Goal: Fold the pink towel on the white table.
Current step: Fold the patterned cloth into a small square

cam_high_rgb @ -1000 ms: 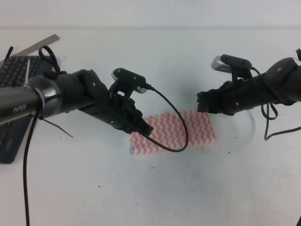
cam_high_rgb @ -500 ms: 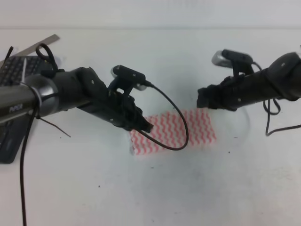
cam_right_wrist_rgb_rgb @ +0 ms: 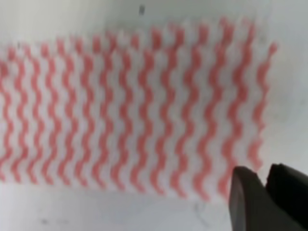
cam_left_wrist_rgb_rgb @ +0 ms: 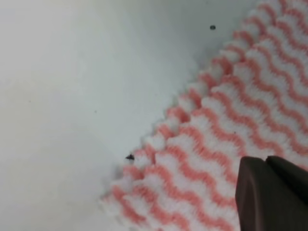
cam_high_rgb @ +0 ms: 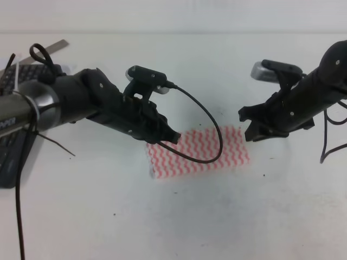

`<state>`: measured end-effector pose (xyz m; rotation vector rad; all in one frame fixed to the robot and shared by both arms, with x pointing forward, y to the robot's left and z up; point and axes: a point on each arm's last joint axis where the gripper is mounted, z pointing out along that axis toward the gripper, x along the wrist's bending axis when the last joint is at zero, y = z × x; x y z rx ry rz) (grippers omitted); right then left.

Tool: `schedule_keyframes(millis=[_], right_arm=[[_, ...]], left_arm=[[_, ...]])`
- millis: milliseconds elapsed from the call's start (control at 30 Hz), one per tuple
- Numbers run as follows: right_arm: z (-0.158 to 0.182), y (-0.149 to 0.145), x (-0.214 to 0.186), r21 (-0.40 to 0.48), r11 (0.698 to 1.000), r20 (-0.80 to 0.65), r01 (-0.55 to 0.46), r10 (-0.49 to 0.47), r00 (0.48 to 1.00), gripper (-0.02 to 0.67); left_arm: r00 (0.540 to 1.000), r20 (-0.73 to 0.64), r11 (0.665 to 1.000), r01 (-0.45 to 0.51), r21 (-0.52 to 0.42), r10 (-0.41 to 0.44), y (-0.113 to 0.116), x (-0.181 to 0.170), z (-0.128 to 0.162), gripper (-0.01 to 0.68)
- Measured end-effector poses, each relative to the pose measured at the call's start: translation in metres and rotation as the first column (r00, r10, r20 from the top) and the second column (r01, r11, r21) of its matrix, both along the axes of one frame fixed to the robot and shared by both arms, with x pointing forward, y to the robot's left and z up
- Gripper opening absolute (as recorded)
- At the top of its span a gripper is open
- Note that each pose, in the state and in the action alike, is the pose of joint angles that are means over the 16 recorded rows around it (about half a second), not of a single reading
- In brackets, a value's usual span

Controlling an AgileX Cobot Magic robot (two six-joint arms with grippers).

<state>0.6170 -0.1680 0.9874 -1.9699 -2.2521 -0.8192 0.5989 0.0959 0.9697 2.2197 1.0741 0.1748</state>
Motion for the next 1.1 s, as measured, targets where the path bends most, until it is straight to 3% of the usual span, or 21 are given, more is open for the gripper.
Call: schedule_keyframes(millis=[200,567,1100], right_arm=[[0.0,0.005,-0.006,-0.009,1.0,-0.043,-0.017,0.017,0.999,0.151],[-0.013,0.012,0.002,-0.013,1.0,-0.031,-0.013,0.013,0.999,0.291],[-0.028,0.015,0.013,-0.029,0.999,-0.065,-0.022,0.02,0.998,0.317]], left_arm=[[1.0,-0.023,1.0,-0.013,0.003,0.013,-0.001,0.003,-0.013,-0.002],[0.998,-0.052,0.999,-0.026,0.028,0.028,-0.002,0.008,-0.036,-0.002],[0.998,-0.062,0.999,-0.028,0.035,0.03,-0.002,0.009,-0.043,-0.003]])
